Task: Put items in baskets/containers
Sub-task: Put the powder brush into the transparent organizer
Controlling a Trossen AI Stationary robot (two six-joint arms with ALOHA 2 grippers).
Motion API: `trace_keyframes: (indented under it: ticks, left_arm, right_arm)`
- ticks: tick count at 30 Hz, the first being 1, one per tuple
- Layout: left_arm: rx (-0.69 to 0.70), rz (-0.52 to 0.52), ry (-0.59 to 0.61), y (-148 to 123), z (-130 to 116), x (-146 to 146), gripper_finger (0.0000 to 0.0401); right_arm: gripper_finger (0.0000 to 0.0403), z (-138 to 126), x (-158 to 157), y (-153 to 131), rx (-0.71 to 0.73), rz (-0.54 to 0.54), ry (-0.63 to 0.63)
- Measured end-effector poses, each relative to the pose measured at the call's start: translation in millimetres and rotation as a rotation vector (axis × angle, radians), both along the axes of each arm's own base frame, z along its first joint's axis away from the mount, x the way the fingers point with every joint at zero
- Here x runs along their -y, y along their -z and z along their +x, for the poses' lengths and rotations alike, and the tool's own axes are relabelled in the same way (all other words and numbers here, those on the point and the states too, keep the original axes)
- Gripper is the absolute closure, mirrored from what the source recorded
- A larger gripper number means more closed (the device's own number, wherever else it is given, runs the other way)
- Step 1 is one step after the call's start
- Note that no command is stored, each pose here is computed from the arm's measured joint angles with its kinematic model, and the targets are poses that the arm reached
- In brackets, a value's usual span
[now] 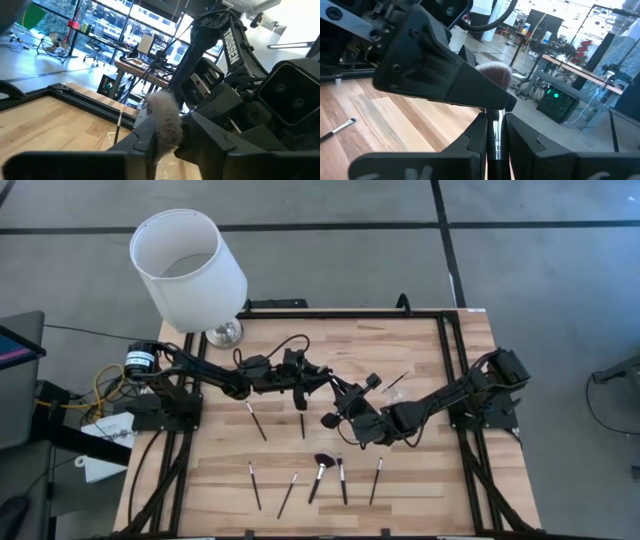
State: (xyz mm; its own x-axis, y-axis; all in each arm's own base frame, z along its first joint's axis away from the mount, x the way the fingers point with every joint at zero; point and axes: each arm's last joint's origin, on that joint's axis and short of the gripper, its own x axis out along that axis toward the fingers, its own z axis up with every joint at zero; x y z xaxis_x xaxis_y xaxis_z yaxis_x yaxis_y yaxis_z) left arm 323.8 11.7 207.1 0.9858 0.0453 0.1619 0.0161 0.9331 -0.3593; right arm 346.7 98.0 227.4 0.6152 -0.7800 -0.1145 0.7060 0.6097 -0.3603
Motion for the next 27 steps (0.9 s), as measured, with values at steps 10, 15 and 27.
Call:
trace_keyframes:
  ticks: [10, 15, 27]
  left_arm:
    - [0.005, 0.027, 0.001, -1.0, -0.3, 0.3, 0.0366]
    - [0.001, 0.027, 0.003, -0.6, -0.2, 0.4, 0.0355]
    - [-0.002, 0.020, -0.019, -0.9, 0.5, 2.1, 0.0361]
  right_arm:
    - [0.0322, 0.0, 0.3, 0.3, -0.004, -0.001, -0.001]
    - [0.0277, -2.0, -3.4, 0.1, -0.042, -0.044, 0.012]
    - [0.0194, -53.2, -73.5, -72.7, -0.077, -0.200, 0.043]
